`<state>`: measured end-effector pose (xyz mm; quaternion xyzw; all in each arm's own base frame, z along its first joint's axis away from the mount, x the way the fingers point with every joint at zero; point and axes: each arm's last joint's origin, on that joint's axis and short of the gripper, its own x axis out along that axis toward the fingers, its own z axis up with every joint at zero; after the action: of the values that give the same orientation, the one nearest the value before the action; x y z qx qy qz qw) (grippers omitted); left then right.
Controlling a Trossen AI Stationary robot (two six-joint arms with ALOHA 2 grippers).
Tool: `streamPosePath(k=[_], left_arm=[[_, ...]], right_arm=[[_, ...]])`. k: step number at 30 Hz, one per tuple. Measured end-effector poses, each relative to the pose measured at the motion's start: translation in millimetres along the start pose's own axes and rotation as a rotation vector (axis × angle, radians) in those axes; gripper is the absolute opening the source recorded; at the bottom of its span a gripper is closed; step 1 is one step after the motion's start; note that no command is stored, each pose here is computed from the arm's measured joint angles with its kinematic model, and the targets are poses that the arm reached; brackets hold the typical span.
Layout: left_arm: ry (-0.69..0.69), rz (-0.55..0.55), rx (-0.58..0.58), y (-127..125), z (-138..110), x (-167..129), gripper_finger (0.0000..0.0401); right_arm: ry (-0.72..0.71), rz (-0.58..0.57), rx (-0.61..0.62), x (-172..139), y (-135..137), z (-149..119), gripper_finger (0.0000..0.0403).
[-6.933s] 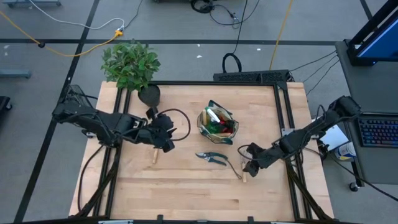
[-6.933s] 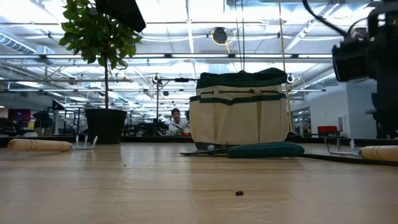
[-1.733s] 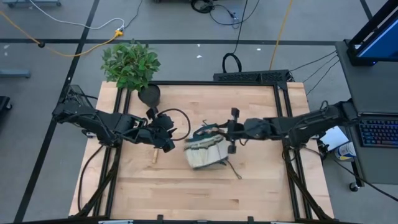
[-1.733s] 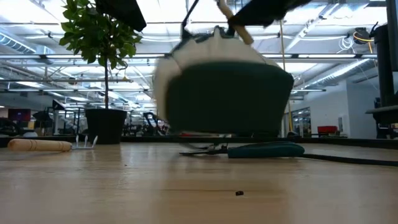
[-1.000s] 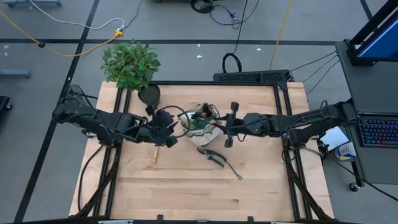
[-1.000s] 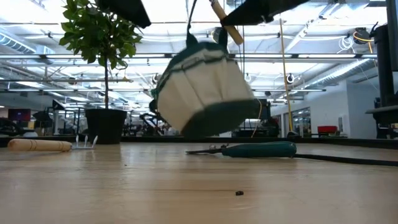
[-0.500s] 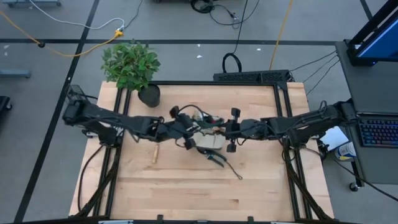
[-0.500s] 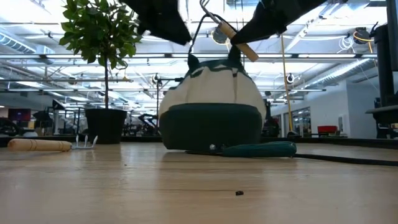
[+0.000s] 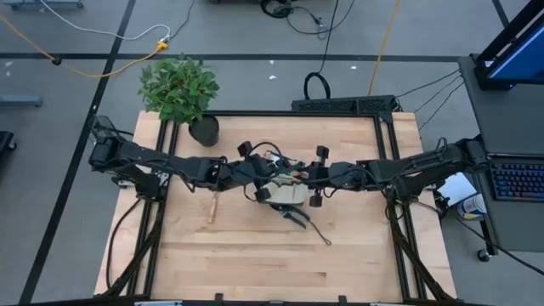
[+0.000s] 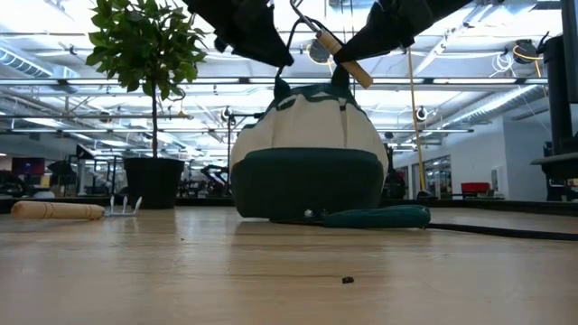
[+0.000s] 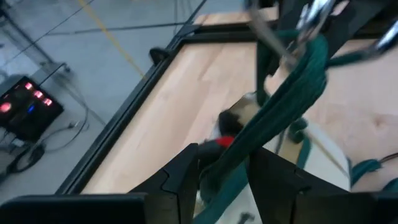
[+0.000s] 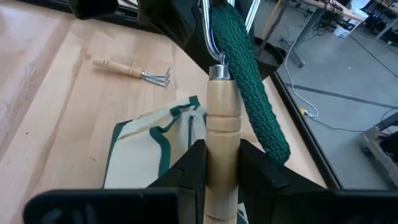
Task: Pick & Place Garden tools in Gardening bag
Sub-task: Put the right hand rake into the gardening bag
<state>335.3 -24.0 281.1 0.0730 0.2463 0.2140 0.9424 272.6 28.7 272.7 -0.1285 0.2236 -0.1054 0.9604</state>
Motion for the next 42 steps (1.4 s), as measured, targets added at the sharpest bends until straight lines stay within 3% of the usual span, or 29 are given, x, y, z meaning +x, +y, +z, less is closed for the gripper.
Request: streamPosePath(k=[7,15,20,25,32,42], left_arm=[[-0.063,-0.027,0.032,1,6,5,0.0123],[-0.076,-0.029,0.095,2,7,5,0.0014],[-0.128,-0.023,0.086,0,13,3,0.0027],[-0.146,0.017,0.142,-2,15,1,0.0013],[-0.162,0.161,0.197,-1,19,-2,0.0013],[-0.179,0.159,0.201,-4,20,-4,0.0018]], right_arm=[[-0.003,0.000,0.002,0,0,0,0.0058],[0.010,0.000,0.051,0,0,-1,0.0059],[0.118,0.011,0.191,-1,2,-12,0.0060],[0.220,0.058,0.273,-4,8,-21,0.0060],[0.219,0.100,0.288,-9,19,-20,0.0060],[0.203,0.179,0.284,-19,40,-17,0.0060]])
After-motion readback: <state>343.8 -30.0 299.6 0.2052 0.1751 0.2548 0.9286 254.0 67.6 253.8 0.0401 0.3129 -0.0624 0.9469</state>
